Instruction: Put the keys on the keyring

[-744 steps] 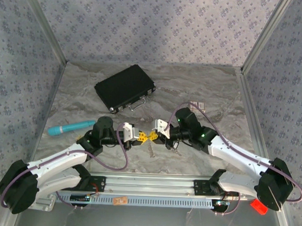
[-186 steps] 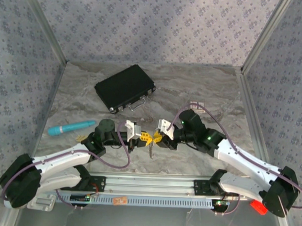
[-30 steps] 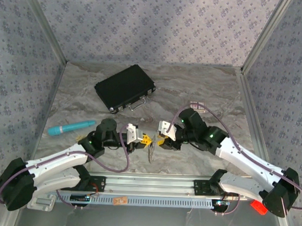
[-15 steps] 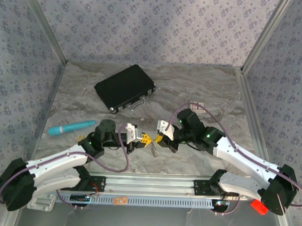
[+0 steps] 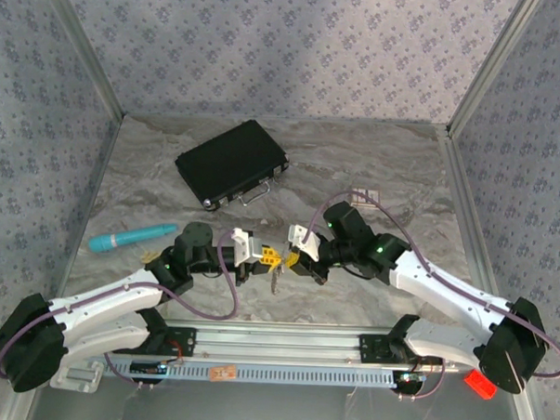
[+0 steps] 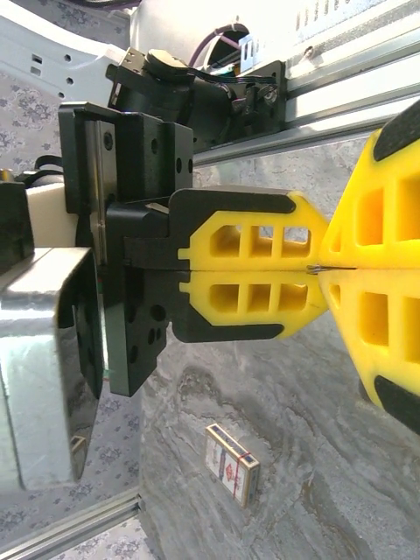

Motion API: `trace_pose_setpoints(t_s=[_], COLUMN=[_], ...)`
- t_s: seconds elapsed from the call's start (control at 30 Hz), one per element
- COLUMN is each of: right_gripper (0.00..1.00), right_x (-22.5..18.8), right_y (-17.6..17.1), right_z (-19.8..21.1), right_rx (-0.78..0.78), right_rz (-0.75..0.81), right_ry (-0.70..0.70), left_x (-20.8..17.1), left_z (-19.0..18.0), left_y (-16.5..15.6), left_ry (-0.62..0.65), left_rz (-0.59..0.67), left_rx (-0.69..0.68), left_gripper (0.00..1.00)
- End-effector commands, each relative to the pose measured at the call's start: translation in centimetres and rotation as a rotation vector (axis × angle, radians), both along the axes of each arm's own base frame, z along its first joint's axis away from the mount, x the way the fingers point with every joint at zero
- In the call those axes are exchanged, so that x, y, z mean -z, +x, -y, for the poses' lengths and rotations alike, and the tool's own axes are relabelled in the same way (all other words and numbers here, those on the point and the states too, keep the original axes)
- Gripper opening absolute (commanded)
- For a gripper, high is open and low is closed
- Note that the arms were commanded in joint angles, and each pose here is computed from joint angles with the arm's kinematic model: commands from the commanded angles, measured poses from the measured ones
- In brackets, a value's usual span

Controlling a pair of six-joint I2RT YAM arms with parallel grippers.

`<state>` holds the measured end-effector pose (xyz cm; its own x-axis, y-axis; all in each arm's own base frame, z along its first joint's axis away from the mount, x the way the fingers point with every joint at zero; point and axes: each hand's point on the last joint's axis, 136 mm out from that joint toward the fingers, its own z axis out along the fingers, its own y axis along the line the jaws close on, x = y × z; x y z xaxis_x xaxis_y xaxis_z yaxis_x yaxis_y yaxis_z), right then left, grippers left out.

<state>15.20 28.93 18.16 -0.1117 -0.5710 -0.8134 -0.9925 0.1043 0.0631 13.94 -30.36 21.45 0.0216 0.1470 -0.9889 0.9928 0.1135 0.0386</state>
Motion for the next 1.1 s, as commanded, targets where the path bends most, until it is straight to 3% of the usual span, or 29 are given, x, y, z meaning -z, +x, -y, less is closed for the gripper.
trace_pose_setpoints(t_s=[0.0, 0.07, 0.1, 0.3, 0.5, 0.77, 0.87, 0.9, 1.0, 1.07], right_gripper=[0.02, 0.2, 0.24, 0.26, 0.23, 0.0, 0.0, 0.0, 0.0, 0.0], right_x=[-0.9, -1.3, -1.6, -2.7, -2.7, -2.6, -2.5, -2.5, -2.0, -1.6], right_y=[-0.2, 0.1, 0.1, -0.2, 0.0, 0.0, 0.1, 0.2, 0.4, 0.4], right_z=[0.1, 0.4, 0.6, 0.2, -0.6, -1.0, -0.7, -0.5, 0.1, 0.6], right_rx=[-0.001, 0.021, 0.024, 0.003, -0.005, -0.013, -0.007, -0.003, -0.005, -0.018], right_rz=[0.022, 0.055, 0.073, 0.082, 0.072, 0.052, 0.059, 0.067, 0.098, 0.116], right_ry=[0.029, 0.043, 0.055, 0.114, 0.13, 0.136, 0.112, 0.093, 0.008, -0.057], left_x=[-1.8, -1.6, -1.5, -1.4, -1.5, -1.5, -1.5, -1.3, -0.5, 0.1], left_z=[0.2, 0.2, 0.2, 0.3, 0.4, 0.4, 0.4, 0.3, 0.0, -0.2], left_y=[-0.5, -0.4, -0.4, -0.4, -0.3, -0.3, -0.2, 0.1, 0.7, 0.8], left_ry=[-0.061, -0.057, -0.056, -0.059, -0.062, -0.066, -0.057, -0.045, 0.011, 0.051], left_rz=[0.043, 0.038, 0.034, 0.022, 0.02, 0.018, 0.022, 0.023, 0.03, 0.036], left_rx=[0.026, 0.024, 0.028, 0.029, 0.028, 0.029, 0.019, 0.004, -0.039, -0.042], left_gripper=[0.0, 0.0, 0.0, 0.0, 0.0, 0.0, 0.0, 0.02, 0.23, 0.25])
